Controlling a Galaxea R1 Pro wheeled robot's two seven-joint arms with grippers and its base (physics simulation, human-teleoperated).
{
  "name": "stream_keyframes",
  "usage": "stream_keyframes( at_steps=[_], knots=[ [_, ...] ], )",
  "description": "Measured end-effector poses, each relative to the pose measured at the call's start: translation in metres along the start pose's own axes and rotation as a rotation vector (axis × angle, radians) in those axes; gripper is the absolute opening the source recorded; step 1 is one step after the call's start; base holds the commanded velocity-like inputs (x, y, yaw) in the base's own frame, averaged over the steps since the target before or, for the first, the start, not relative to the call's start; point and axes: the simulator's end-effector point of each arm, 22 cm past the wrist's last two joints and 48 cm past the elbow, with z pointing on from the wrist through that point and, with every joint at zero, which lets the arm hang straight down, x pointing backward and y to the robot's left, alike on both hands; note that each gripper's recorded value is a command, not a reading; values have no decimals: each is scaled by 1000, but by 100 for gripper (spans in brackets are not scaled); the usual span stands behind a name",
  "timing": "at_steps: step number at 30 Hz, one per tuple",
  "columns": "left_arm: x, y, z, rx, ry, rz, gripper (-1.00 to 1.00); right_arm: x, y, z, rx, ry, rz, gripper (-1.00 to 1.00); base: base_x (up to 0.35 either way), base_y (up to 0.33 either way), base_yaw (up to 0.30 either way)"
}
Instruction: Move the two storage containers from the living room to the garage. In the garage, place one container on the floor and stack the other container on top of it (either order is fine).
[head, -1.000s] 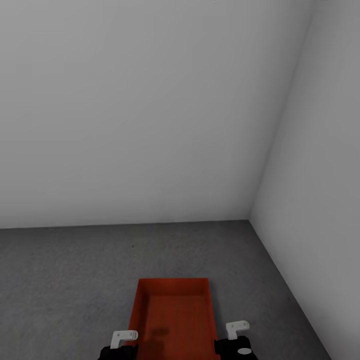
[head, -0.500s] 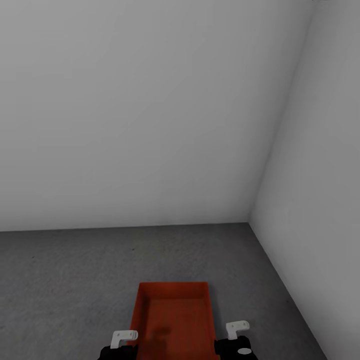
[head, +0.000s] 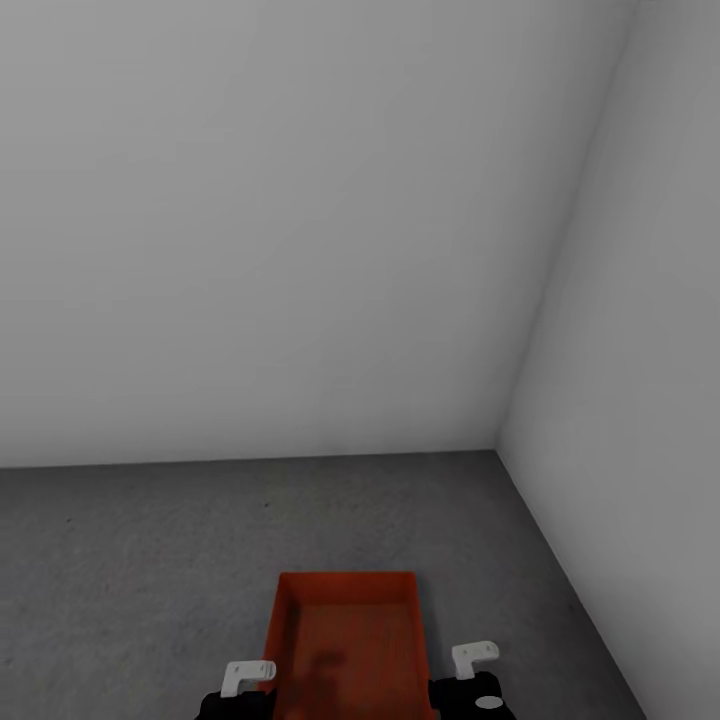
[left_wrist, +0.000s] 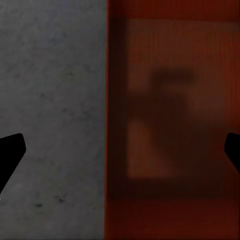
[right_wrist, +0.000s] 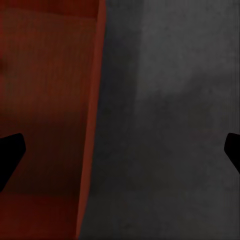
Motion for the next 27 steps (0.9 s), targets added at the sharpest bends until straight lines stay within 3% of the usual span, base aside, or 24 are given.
stream_keyframes(
  at_steps=[27],
  knots=[
    [-34, -3, -43, 0, 1, 0, 100, -33, -5, -44, 2, 1, 3, 100, 0, 0, 0]
  ],
)
